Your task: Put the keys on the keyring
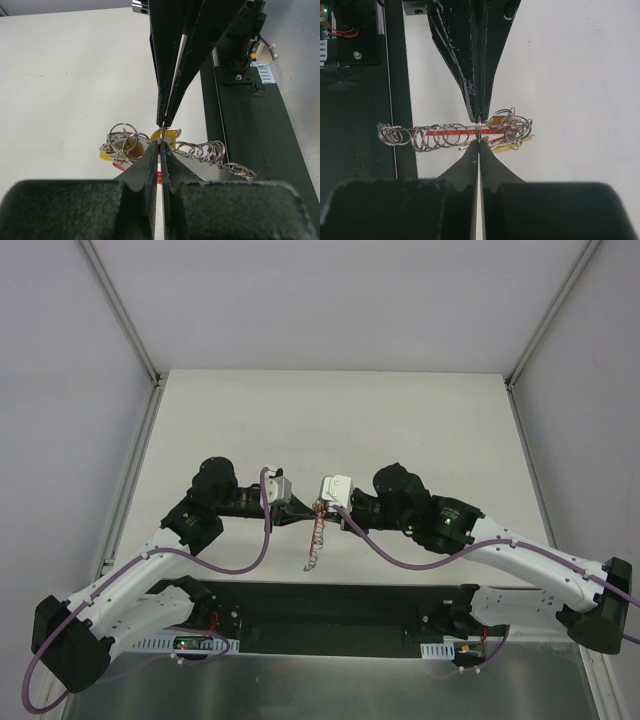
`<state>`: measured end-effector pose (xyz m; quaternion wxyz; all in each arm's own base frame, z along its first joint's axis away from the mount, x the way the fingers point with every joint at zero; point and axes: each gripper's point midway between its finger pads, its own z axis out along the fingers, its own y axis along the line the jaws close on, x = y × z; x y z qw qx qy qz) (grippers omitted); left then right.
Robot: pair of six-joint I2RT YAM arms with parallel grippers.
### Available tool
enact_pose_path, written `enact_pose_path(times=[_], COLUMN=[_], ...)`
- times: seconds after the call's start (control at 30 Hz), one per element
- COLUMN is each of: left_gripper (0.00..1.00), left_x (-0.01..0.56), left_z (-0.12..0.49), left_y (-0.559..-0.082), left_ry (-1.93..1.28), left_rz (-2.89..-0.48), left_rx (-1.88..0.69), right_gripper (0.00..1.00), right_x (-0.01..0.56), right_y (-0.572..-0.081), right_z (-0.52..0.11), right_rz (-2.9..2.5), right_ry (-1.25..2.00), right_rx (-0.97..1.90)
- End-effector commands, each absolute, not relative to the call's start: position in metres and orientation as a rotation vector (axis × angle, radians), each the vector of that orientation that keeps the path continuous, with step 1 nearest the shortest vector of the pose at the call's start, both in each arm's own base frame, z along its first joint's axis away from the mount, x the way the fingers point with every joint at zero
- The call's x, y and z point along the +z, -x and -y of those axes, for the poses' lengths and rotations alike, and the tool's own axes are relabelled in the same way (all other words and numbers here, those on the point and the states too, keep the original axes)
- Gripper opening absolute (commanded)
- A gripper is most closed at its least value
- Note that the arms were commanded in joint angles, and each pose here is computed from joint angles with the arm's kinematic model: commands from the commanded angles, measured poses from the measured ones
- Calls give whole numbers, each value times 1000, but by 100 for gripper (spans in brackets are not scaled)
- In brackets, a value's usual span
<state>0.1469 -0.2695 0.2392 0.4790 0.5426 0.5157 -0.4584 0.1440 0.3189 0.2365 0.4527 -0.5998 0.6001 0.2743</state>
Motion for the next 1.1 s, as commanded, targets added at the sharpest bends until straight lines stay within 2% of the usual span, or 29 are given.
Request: enact_pose_path(times=[0.0, 0.5, 0.57, 0.7, 0.8, 1.07], left_gripper=[0, 0, 0, 0, 0, 0], left_x=[256, 241, 243, 247, 252, 260], left_z=[274, 277, 277, 276, 274, 274], left_y=[-147, -157, -157, -155, -156, -155], left_ry=[-1331, -1334, -1330, -1317, -1290, -1169], left_rz=[-1215, -1334, -1335, -1330, -1325, -1298], left_rx=[-1105, -1023, -1022, -1022, -1016, -1055], right_gripper=[1, 2, 8, 30, 39, 39], right_x=[288, 281, 281, 279, 277, 276], right_y=[-143, -149, -149, -153, -154, -142], right_z=[-339, -338, -337, -323, -312, -297], right_rz=[-1329, -1376, -1381, -1404, -1424, -1370], right_ry=[1402, 1409, 1408, 1397, 1374, 1320], right_rx=[754, 718, 709, 662, 672, 909])
